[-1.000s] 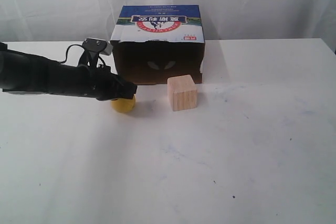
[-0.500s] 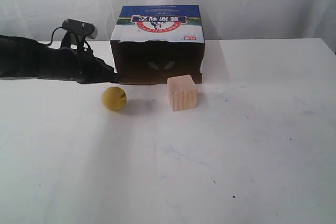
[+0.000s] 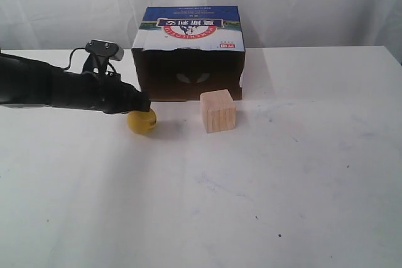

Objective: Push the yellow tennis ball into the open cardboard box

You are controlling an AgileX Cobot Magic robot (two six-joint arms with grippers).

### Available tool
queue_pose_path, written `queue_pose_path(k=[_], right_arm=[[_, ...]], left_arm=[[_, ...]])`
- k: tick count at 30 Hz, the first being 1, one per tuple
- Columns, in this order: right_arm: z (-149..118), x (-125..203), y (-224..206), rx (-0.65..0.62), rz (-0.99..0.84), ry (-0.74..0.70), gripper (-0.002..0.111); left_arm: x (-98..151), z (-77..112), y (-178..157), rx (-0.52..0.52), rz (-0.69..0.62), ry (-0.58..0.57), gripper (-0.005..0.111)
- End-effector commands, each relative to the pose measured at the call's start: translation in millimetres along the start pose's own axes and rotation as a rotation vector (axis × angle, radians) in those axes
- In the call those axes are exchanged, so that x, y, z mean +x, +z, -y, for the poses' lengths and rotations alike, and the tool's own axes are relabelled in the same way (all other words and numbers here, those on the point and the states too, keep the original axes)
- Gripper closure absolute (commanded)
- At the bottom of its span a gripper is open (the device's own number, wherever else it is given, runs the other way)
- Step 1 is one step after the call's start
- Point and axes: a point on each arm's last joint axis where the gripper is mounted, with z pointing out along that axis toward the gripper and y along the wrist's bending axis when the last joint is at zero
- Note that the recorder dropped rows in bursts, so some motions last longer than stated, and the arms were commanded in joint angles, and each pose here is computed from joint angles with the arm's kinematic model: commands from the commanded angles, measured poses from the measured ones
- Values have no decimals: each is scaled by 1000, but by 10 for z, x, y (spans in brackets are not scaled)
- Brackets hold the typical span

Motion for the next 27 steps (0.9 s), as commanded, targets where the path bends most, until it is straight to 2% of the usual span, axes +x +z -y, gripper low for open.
queue_pose_path(k=[1, 9, 12, 16, 18, 24, 27], right_arm=[[1, -7, -1, 2, 17, 4, 108], [1, -7, -1, 2, 17, 4, 108], [1, -7, -1, 2, 17, 4, 108], [1, -7, -1, 2, 17, 4, 108], [1, -7, -1, 2, 17, 4, 108], [1, -7, -1, 2, 17, 4, 108], [1, -7, -1, 2, 17, 4, 108]], left_arm=[[-98, 60, 3, 68, 50, -15, 107], [-428, 115, -108, 91, 147, 29, 107], [-415, 169, -238, 84, 134, -24, 107], [-251, 290, -415, 115, 37, -22, 107], [-166, 305, -476, 93, 17, -33, 107], [22, 11, -365, -177, -49, -32, 107], [66, -31, -180, -131, -61, -40, 107]])
